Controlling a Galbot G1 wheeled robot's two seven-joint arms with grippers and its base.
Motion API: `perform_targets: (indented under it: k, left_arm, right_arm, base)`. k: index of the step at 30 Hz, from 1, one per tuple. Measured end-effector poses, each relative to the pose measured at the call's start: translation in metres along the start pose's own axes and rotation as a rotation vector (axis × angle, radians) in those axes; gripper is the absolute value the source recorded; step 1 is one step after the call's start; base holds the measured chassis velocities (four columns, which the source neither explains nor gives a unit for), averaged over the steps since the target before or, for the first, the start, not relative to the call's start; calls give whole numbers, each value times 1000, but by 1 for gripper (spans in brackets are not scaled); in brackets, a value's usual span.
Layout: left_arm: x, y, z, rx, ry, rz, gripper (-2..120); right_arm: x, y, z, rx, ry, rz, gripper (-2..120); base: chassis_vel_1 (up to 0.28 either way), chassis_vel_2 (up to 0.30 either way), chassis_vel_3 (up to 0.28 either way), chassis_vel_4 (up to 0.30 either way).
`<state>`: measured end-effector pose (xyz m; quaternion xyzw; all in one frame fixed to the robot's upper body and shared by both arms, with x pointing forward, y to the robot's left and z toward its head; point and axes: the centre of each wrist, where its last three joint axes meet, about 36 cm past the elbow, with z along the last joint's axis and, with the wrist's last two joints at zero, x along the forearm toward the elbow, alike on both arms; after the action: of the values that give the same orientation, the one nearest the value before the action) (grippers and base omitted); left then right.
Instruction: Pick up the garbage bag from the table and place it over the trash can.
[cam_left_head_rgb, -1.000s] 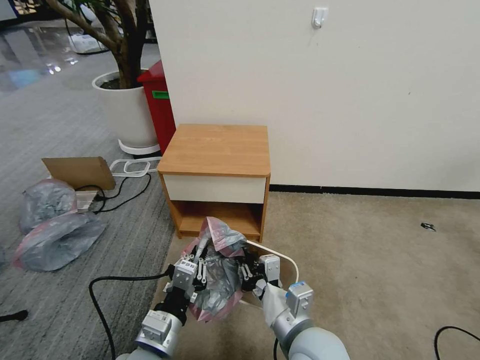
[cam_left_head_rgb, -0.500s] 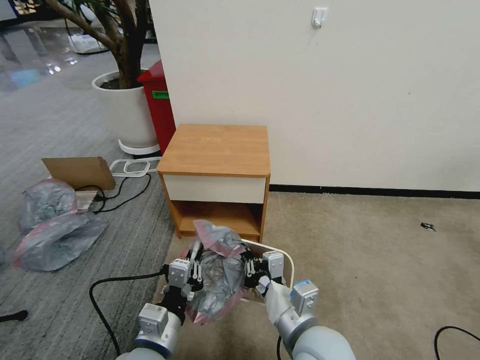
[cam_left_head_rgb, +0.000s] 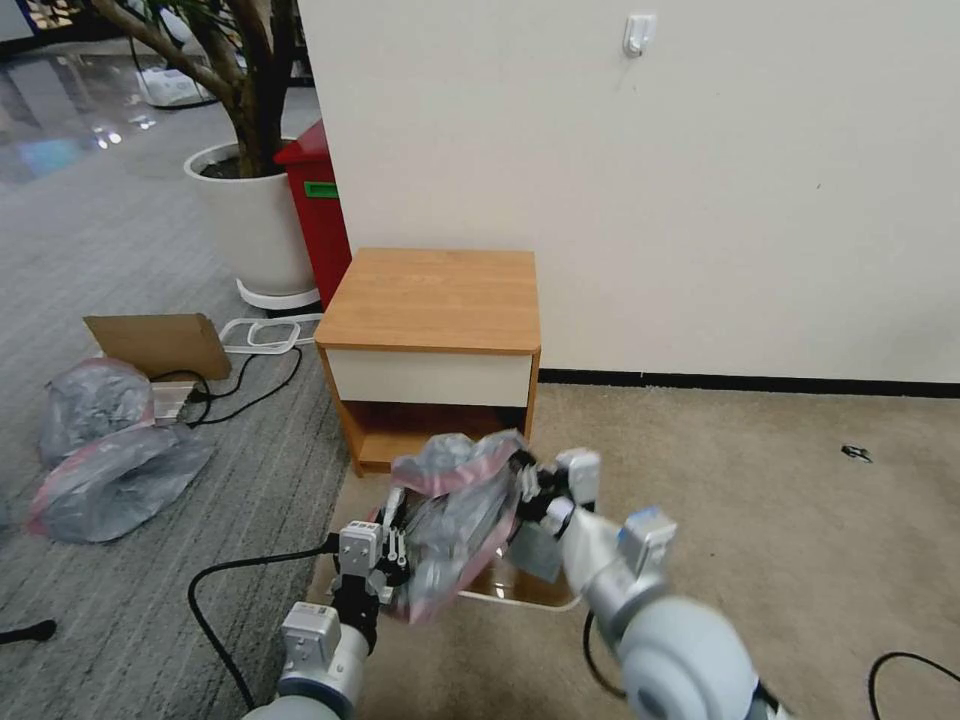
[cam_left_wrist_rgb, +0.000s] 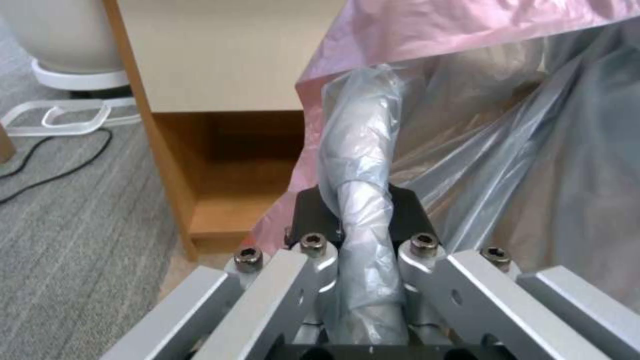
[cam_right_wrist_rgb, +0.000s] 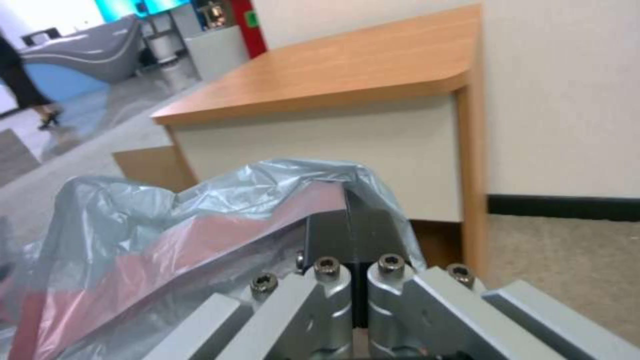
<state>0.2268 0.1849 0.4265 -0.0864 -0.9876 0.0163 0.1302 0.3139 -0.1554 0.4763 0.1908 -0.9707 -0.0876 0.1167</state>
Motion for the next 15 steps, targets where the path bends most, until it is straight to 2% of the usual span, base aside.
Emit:
perform_targets:
  k: [7,11,15]
  left_arm:
    - [2,-1,-4,23,2,7,7]
    - [1,3,-7,36,4,0,7]
    - [-1,9,-10,39,-2,-16,7]
  right_arm:
    - [-3,-25,-5,33,48,48,0]
    - [2,-33,-7,51,88,61,0]
    - [10,-33,-10,58,99,41,0]
  base:
    - [0,0,0,0]
    - [0,0,0,0]
    - [0,0,0,0]
